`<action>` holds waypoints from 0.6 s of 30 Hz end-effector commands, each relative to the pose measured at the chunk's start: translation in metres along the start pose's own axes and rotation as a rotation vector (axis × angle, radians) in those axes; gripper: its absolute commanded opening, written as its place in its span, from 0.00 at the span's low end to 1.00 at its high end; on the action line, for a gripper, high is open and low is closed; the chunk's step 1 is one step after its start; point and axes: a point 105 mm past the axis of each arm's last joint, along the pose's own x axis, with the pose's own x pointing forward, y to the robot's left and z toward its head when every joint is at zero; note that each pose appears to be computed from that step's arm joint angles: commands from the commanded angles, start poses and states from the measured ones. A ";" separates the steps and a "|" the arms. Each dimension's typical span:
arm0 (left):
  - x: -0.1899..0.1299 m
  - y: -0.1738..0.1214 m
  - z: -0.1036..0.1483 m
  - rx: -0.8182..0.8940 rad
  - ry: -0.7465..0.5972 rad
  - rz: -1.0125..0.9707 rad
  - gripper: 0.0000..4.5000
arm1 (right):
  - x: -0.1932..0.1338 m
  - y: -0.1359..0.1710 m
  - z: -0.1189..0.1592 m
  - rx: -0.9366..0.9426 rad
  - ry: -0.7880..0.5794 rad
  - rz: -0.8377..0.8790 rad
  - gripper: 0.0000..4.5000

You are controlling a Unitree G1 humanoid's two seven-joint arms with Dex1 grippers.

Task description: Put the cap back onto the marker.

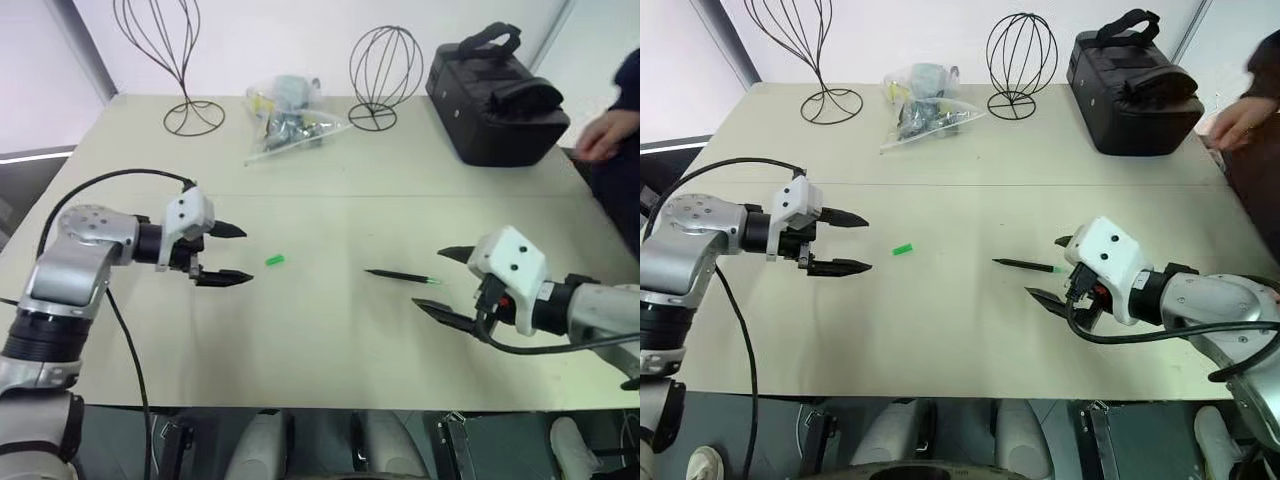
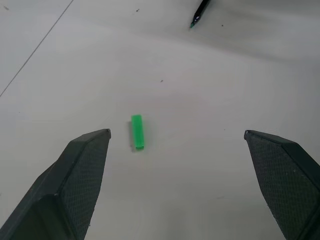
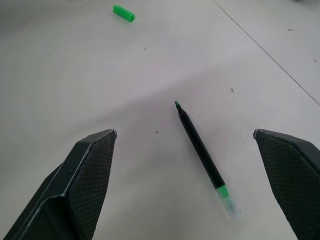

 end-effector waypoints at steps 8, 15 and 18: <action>-0.001 0.001 0.006 0.012 -0.009 0.005 1.00 | -0.003 -0.004 0.003 -0.032 -0.012 -0.020 1.00; 0.004 0.002 -0.002 0.028 0.003 0.016 1.00 | -0.001 -0.005 0.004 -0.030 -0.021 -0.036 1.00; 0.005 0.004 -0.002 0.027 -0.007 0.025 1.00 | 0.000 -0.003 0.004 -0.029 -0.026 -0.036 1.00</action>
